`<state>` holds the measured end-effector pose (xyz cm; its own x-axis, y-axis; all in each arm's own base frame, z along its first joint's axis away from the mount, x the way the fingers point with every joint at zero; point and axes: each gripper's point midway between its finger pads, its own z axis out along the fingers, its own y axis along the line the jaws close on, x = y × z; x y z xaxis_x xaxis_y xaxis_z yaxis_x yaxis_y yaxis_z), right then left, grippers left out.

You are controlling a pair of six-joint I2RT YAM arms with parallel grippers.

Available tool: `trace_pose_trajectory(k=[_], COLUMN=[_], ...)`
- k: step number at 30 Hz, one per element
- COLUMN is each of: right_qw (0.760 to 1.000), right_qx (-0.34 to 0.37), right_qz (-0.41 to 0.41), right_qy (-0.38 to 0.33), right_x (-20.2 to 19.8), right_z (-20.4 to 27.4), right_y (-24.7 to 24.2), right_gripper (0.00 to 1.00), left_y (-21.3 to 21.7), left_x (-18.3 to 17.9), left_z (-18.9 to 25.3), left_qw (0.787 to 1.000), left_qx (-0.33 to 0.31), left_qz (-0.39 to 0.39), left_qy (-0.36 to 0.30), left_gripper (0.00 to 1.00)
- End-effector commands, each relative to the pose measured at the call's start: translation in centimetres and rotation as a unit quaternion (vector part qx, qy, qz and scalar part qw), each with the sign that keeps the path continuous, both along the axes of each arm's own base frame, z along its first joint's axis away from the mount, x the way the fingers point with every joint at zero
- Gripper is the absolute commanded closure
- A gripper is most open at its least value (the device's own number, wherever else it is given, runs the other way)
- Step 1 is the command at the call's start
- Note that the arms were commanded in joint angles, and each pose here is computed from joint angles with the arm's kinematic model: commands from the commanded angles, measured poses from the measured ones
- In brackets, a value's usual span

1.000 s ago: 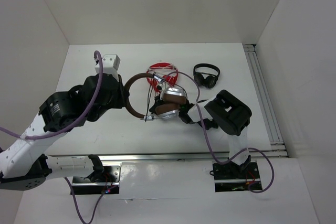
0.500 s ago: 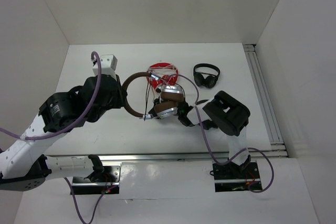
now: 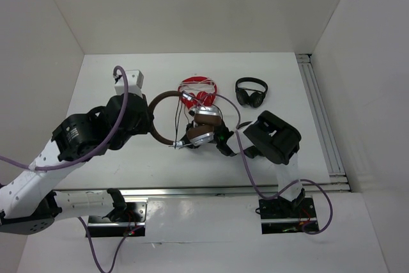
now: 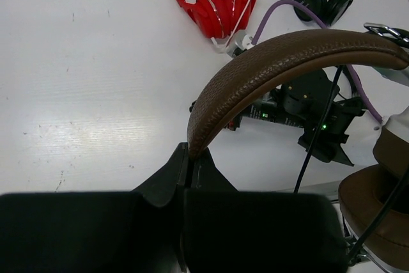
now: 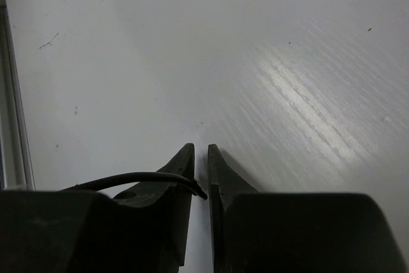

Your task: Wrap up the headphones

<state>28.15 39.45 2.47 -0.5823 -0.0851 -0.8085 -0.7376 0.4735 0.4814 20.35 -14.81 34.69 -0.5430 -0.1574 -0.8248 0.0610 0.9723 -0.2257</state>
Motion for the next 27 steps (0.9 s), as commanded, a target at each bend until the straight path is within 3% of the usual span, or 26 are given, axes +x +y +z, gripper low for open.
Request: trace_pose_trajectory(k=[1,10,26,27], right_qw=[0.999,0.997,0.992,0.992], right_qx=[0.018,0.029,0.045,0.049], right_qz=[0.027,0.063,0.103,0.108], right_qy=[0.004,0.021,0.056,0.052], right_x=[-1.3,-3.3,-6.0,-6.3], right_z=[-0.1,-0.2,-0.7,-0.2], right_y=[0.5,1.2,1.1,1.4], right_gripper=[0.78,0.72,0.73,0.76], left_y=[0.0,1.5,2.0,2.1], left_x=[0.8,1.4,1.8,1.9], left_z=[3.0,3.9,3.1,3.1], left_qw=[0.996,0.994,0.994,0.994], left_qx=[-0.069,-0.079,-0.058,-0.057], left_qz=[0.030,0.057,0.074,0.077], left_qy=[-0.045,-0.055,-0.054,-0.056], left_gripper=[1.00,1.00,1.00,1.00])
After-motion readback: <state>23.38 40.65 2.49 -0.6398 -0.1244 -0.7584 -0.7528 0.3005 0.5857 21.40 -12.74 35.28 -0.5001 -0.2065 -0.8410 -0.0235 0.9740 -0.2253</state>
